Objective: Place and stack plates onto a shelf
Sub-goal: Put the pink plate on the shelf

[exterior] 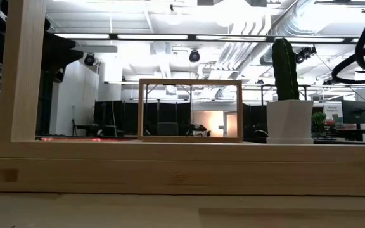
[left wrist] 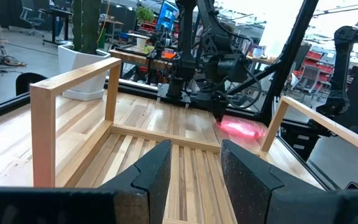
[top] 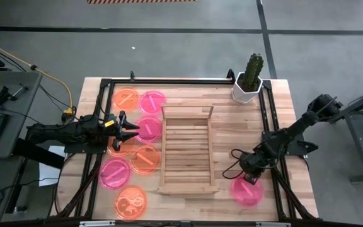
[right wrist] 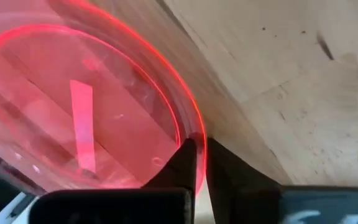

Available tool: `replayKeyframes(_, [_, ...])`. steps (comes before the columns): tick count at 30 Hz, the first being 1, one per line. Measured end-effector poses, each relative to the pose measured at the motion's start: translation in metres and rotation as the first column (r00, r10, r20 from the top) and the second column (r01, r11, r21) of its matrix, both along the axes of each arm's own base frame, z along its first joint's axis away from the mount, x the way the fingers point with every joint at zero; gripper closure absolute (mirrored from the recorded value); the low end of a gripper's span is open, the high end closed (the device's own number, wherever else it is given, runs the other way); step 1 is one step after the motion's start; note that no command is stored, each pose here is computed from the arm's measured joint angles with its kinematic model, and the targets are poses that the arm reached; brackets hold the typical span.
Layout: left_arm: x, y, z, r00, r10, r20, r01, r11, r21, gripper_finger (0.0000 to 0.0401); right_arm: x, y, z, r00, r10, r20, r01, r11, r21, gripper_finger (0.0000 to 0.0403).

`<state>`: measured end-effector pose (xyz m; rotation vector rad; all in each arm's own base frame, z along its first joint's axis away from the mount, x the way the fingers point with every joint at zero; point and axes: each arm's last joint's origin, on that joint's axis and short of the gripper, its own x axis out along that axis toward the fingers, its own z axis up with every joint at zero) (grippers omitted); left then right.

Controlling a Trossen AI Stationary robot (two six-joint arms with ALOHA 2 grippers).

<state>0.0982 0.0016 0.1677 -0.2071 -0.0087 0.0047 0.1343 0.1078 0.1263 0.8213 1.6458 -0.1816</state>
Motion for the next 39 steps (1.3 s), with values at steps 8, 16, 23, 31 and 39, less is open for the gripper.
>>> replayKeyframes(8, [0.0,0.0,0.0,1.0,0.0,0.0,0.0,1.0,0.0,0.027,-0.003,0.0,0.009,0.999,0.038,0.015,-0.039,0.995,0.091,0.0401])
replayKeyframes(16, [0.0,0.0,0.0,1.0,0.0,0.001,0.0,1.0,0.0,0.027,-0.013,-0.005,0.042,0.985,0.058,0.165,-0.1,0.96,0.263,0.0403])
replayKeyframes(23, [0.0,0.0,0.0,1.0,0.0,0.001,0.0,1.0,0.0,0.027,-0.025,-0.013,0.06,0.98,-0.04,0.194,-0.022,0.95,0.311,0.0403])
replayKeyframes(31, [0.0,0.0,0.0,1.0,0.0,0.0,0.0,1.0,0.0,0.027,-0.027,-0.008,0.049,0.98,-0.128,0.151,0.093,0.971,0.221,0.038])
replayKeyframes(39, [0.0,0.0,0.0,1.0,0.0,0.0,0.0,1.0,0.0,0.027,-0.03,0.007,0.02,0.979,-0.191,0.075,0.177,0.971,0.163,0.0254])
